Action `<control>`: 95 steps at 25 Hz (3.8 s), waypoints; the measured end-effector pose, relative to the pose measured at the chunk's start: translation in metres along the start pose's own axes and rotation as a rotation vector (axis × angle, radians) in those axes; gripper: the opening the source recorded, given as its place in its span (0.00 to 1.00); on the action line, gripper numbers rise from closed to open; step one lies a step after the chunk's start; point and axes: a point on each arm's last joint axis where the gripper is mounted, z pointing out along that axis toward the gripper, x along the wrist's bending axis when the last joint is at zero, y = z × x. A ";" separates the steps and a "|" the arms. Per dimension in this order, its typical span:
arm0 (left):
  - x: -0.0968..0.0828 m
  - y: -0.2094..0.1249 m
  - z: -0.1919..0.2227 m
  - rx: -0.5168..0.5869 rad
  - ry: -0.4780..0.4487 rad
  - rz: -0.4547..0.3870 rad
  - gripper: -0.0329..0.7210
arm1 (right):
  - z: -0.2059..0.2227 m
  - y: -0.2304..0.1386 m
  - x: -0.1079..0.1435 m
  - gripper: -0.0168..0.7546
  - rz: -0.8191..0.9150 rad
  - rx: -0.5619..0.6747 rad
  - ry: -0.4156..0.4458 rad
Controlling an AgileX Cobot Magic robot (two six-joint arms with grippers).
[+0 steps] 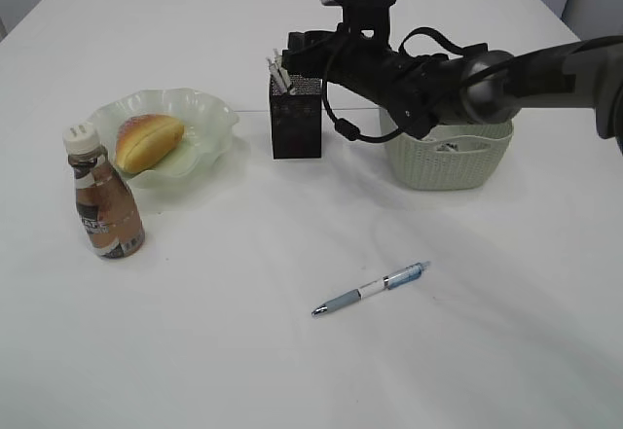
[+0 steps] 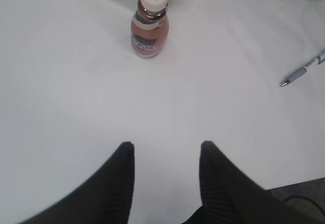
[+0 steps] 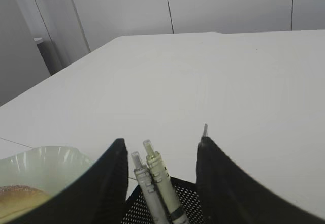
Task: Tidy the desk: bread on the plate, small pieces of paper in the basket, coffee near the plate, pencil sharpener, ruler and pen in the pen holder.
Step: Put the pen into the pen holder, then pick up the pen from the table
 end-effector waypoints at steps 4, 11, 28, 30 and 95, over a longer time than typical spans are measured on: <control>0.000 0.000 0.000 0.000 0.000 0.000 0.45 | 0.002 0.004 -0.002 0.49 0.019 0.047 -0.029; 0.000 0.000 0.000 0.000 0.000 0.000 0.45 | -0.009 0.032 -0.003 0.49 0.014 0.177 -0.121; 0.000 0.000 0.001 0.002 0.000 0.000 0.45 | -0.148 0.137 0.015 0.32 0.020 0.928 -0.483; 0.000 0.002 0.004 0.014 0.001 0.014 0.45 | -0.152 0.134 0.015 0.35 0.014 0.992 -0.489; -0.199 0.061 0.191 0.299 -0.236 0.763 0.49 | -0.368 0.097 0.033 0.63 0.085 1.148 -0.457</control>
